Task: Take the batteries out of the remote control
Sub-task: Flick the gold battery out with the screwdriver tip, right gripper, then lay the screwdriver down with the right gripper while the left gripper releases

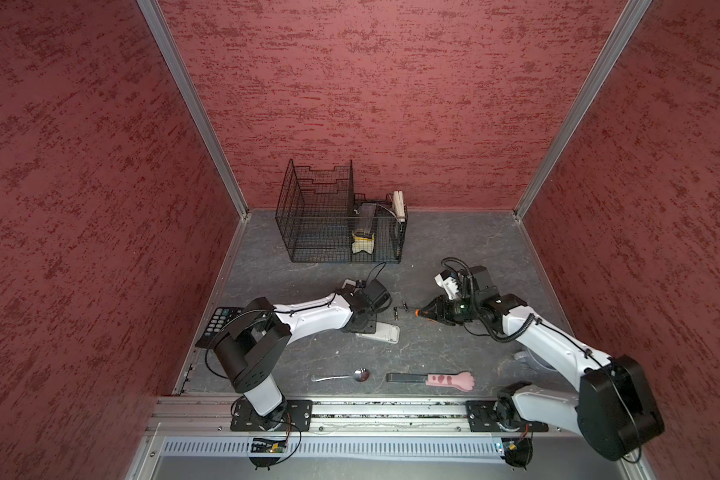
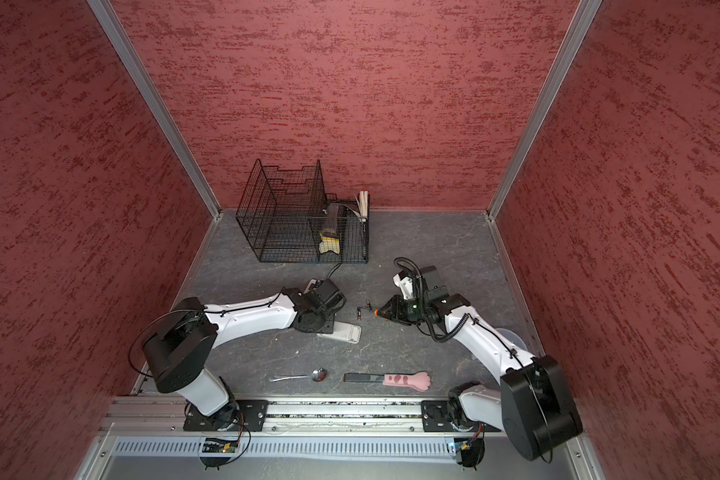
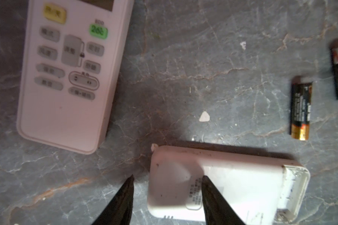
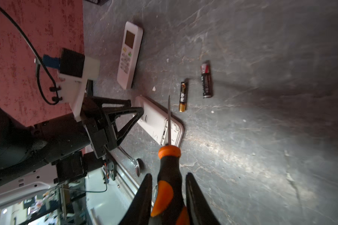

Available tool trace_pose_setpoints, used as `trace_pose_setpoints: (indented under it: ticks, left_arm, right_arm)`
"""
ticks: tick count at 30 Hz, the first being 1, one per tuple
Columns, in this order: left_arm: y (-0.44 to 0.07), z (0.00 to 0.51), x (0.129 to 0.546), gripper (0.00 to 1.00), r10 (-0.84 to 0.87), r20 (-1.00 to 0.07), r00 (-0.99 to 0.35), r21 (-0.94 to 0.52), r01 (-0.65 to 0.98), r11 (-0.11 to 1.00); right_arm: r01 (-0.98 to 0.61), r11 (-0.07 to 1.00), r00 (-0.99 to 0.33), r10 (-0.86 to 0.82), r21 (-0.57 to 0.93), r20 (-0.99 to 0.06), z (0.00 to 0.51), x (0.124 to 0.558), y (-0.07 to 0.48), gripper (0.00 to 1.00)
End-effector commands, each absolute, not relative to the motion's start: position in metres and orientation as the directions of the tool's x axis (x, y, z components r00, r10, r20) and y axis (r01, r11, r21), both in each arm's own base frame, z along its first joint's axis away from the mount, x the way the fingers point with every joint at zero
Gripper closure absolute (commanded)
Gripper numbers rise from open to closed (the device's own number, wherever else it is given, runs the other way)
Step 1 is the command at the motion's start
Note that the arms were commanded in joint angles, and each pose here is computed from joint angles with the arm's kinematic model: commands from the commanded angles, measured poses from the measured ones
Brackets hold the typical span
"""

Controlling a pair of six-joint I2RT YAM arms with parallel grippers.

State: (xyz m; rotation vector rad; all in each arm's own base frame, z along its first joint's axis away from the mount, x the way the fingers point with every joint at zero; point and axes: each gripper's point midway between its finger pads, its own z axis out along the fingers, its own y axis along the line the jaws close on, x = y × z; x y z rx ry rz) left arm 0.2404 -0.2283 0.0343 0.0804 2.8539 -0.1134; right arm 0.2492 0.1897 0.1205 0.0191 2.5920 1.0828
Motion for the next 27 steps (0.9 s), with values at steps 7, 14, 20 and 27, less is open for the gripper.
trace_pose_setpoints:
  ticks: [7,14,20,27]
  left_arm:
    - [-0.230,0.072,0.252,0.43,0.027,-0.328,-0.944,-0.155,0.082,0.984]
    - [-0.230,0.093,0.265,0.41,0.005,-0.375,-0.927,-0.188,0.082,0.979]
    - [-0.228,0.102,0.271,0.41,-0.013,-0.392,-0.920,-0.204,0.073,0.976]
    - [-0.228,0.108,0.271,0.41,-0.017,-0.399,-0.917,-0.214,0.075,0.974]
  right_arm:
    - [0.076,0.825,-0.699,0.445,0.560,-0.560,0.119,0.289,0.119,1.00]
    - [0.157,0.872,-0.653,0.444,0.464,-0.613,0.086,0.283,0.092,1.00]
    - [0.174,0.871,-0.675,0.445,0.459,-0.589,0.067,0.273,0.090,1.00]
    - [0.197,0.878,-0.723,0.431,0.437,-0.540,0.052,0.261,0.089,0.91]
